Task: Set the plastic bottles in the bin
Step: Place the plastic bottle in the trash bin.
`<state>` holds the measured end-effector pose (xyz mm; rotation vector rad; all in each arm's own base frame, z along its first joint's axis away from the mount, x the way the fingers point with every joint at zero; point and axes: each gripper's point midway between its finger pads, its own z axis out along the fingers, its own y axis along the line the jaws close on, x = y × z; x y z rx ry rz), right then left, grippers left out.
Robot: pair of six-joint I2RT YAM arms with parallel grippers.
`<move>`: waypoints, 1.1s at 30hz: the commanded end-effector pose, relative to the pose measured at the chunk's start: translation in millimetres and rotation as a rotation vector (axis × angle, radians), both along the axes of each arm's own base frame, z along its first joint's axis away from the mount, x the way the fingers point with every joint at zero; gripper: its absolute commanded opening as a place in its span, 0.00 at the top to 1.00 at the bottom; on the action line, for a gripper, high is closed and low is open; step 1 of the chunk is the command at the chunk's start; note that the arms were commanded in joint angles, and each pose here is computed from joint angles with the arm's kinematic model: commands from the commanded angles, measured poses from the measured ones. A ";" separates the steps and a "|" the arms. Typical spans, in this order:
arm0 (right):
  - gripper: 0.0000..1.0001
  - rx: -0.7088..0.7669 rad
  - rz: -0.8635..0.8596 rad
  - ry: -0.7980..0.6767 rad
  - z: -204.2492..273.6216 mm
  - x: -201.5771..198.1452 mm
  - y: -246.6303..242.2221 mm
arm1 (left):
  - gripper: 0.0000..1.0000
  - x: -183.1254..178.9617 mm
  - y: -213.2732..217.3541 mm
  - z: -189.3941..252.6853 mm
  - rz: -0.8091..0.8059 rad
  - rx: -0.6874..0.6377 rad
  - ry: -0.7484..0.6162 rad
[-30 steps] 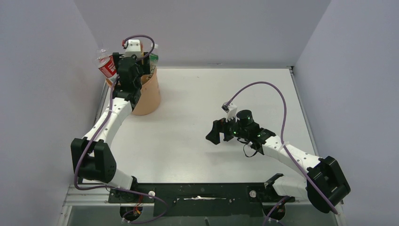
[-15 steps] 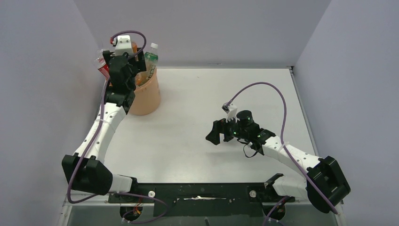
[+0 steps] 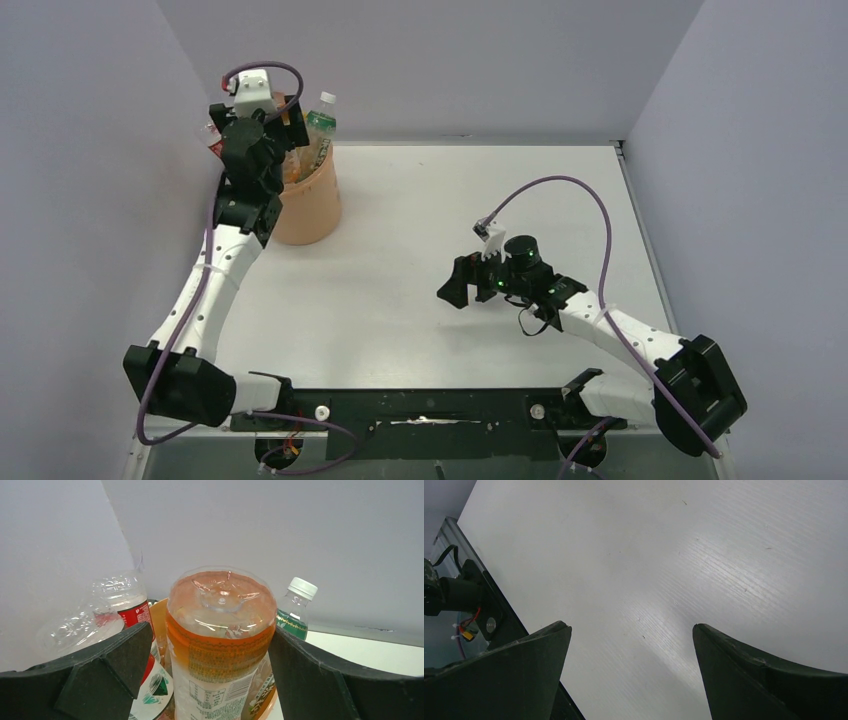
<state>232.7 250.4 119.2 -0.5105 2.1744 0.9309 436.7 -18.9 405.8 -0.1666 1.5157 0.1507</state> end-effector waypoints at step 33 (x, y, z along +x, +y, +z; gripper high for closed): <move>0.02 0.052 0.000 -0.086 29.5 3.4 3.1 | 0.13 -60.7 35.5 107.4 0.111 -0.176 -0.180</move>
